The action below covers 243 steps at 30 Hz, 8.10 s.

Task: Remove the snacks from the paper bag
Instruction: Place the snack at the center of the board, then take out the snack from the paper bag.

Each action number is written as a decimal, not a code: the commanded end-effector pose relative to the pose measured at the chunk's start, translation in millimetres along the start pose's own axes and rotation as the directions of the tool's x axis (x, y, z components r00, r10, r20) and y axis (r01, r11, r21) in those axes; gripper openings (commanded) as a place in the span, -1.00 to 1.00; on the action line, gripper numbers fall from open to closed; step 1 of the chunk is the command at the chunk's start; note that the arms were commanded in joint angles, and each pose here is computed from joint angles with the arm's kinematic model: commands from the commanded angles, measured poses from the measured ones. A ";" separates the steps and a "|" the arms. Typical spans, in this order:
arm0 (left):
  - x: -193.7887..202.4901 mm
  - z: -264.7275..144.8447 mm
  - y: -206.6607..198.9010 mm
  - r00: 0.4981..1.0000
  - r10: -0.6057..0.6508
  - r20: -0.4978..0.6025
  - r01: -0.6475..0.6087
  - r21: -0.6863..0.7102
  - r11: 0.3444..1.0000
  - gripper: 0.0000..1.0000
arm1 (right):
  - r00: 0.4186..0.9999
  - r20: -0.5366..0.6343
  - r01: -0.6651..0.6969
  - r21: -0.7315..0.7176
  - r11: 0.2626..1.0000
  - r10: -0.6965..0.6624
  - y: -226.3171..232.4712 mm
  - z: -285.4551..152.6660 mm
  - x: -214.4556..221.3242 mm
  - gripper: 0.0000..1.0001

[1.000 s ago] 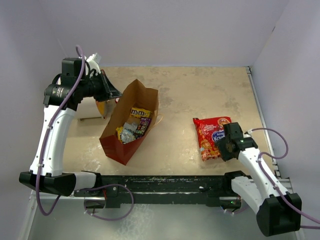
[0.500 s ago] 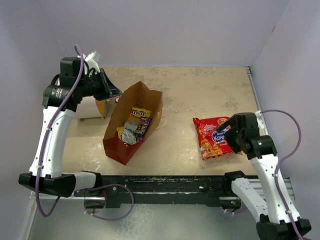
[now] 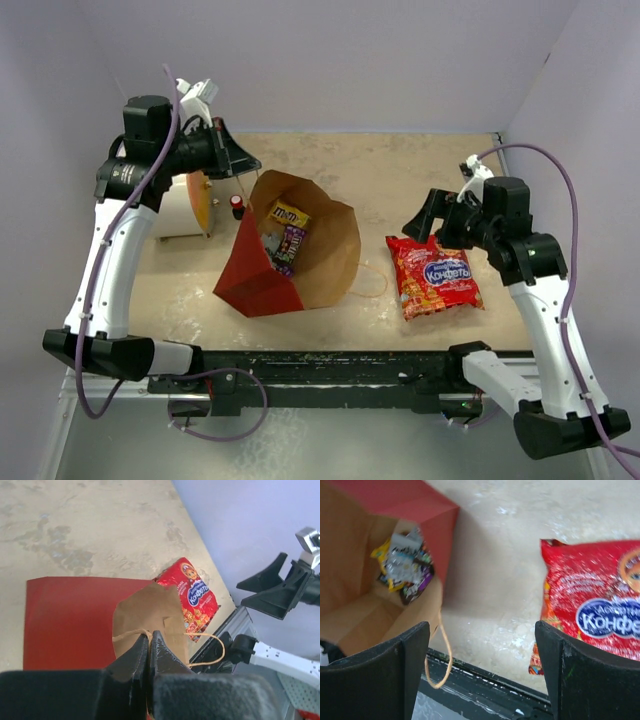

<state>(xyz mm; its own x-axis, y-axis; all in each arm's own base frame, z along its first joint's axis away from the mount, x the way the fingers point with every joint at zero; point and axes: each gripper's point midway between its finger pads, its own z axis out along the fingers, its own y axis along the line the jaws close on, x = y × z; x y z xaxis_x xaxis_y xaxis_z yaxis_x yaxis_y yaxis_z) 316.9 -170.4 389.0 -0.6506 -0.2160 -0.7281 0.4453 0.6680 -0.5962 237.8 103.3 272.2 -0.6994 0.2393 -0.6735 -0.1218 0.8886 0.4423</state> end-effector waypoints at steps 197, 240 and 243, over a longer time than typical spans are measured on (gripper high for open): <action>92.9 -0.7 -102.8 0.997 0.050 -0.058 -0.031 0.288 0.957 -1.00 | -0.110 0.737 0.886 -0.232 -0.402 -0.667 195.8 189.4 201.3 0.18; 78.5 -11.2 -90.2 0.993 0.114 0.013 -0.114 0.177 0.978 -1.00 | -0.089 0.710 0.944 -0.163 -0.286 -0.698 209.5 173.1 177.9 -1.00; 74.9 -13.9 -87.8 0.992 0.120 0.036 -0.124 0.155 0.980 -1.00 | -0.086 0.728 0.953 -0.139 -0.269 -0.681 211.3 146.5 161.9 -1.00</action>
<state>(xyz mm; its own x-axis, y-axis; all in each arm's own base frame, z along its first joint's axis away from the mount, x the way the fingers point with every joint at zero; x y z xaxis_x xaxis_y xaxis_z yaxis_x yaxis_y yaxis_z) 219.3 -243.6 362.4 -0.6713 -0.1266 -0.7303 0.5605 0.5580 -0.6119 218.2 393.0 124.1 0.6470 -0.4273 -0.6316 -0.7311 -0.1124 -0.6729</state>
